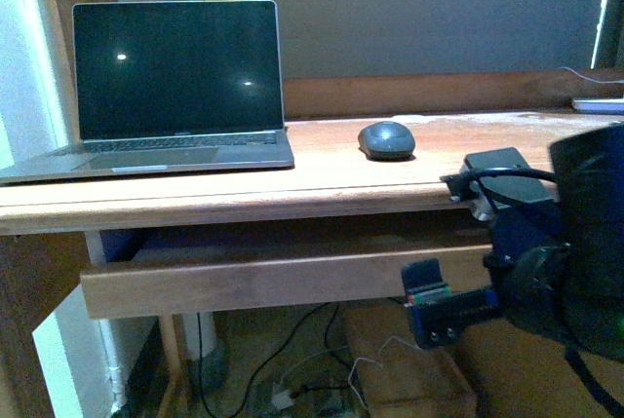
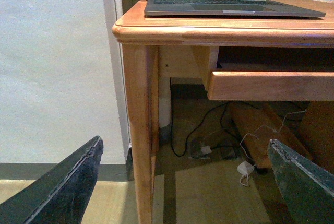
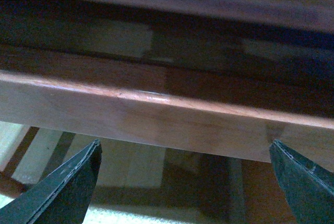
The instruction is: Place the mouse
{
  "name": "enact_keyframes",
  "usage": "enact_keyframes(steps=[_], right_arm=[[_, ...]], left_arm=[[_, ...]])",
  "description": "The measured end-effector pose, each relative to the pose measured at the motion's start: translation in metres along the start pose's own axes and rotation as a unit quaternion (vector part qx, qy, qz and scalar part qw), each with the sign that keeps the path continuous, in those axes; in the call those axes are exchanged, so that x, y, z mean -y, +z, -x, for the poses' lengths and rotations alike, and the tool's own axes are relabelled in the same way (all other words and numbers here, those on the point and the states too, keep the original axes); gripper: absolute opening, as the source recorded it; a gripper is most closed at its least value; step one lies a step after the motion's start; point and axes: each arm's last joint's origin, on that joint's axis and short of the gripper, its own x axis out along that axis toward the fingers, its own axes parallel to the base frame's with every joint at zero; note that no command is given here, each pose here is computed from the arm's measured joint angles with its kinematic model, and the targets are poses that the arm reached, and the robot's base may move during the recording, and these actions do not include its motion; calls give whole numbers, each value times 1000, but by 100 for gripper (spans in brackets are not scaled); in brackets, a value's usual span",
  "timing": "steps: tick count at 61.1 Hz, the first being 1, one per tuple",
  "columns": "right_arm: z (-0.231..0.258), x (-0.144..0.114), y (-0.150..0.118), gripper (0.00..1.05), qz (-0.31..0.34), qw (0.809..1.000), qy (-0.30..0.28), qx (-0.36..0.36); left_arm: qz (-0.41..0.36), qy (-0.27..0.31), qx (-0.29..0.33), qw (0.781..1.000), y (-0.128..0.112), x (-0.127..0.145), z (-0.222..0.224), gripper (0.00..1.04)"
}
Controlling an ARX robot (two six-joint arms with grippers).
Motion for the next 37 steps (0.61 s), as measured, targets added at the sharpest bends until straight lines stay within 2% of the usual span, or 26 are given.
enact_keyframes(steps=[10,21,30,37], right_arm=[[-13,-11,2,97,-6,999,-38,-19],[-8,-7,6,97,-35,999,-22,-20],[56,25,26,97,-96,995,-23,20],[102,38,11,97,-121,992,-17,16]], left_arm=[[0,0,0,1000,0,0,0,97],[0,0,0,1000,0,0,0,97],[0,0,0,1000,0,0,0,97],[0,0,0,1000,0,0,0,97]])
